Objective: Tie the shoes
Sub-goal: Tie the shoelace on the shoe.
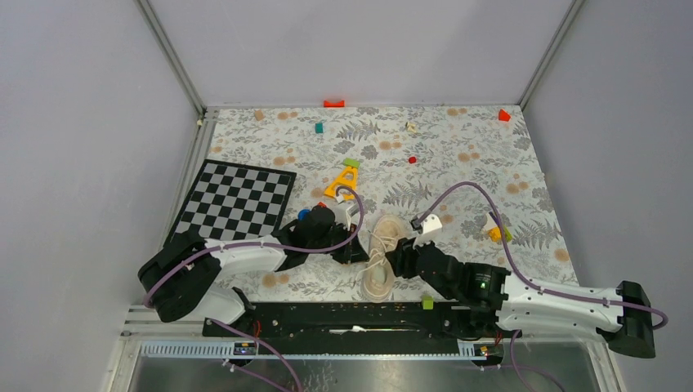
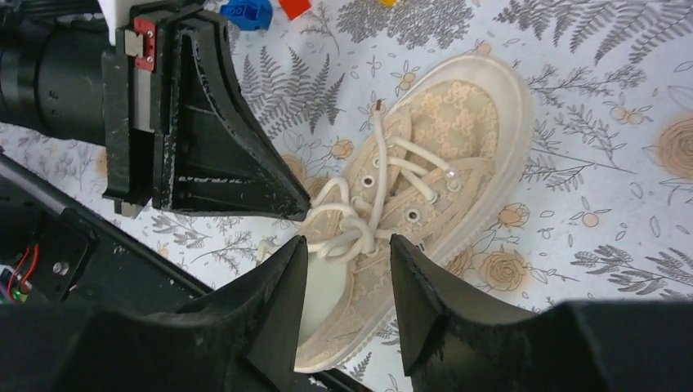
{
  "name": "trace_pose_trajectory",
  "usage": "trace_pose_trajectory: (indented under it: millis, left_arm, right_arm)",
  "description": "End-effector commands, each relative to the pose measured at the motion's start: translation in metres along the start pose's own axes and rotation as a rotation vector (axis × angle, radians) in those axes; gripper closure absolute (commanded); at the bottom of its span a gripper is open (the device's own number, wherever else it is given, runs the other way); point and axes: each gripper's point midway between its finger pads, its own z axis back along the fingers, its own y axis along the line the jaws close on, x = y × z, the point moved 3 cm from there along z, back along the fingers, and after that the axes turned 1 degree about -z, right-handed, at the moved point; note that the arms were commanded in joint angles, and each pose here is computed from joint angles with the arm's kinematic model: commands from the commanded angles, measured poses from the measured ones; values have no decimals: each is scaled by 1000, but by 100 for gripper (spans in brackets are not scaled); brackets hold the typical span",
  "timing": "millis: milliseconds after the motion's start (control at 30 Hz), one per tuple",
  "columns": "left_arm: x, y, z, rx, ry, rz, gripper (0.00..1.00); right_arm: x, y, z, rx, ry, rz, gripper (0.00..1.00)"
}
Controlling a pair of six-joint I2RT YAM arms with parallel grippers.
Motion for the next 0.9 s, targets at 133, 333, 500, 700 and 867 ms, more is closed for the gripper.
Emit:
trace_pose_trajectory:
  millis: [133, 333, 500, 700, 867]
  left_arm:
    - [20, -14, -4, -61, -47, -42, 100]
    - [19, -15, -3, -62, -50, -42, 100]
    - [19, -14, -3, -62, -51, -44, 100]
    - [21, -15, -3, -66, -52, -45, 100]
    - [21, -16, -3, -66, -52, -45, 100]
  right_arm:
    - [-23, 22, -2, 63, 162, 132, 47]
    - [-19, 21, -14, -68, 167, 220, 44]
    - [-14, 18, -18, -129, 158, 246, 44]
    - [-21, 16, -21, -151, 197, 275, 44]
    - [-22, 6, -16, -179, 191, 269, 44]
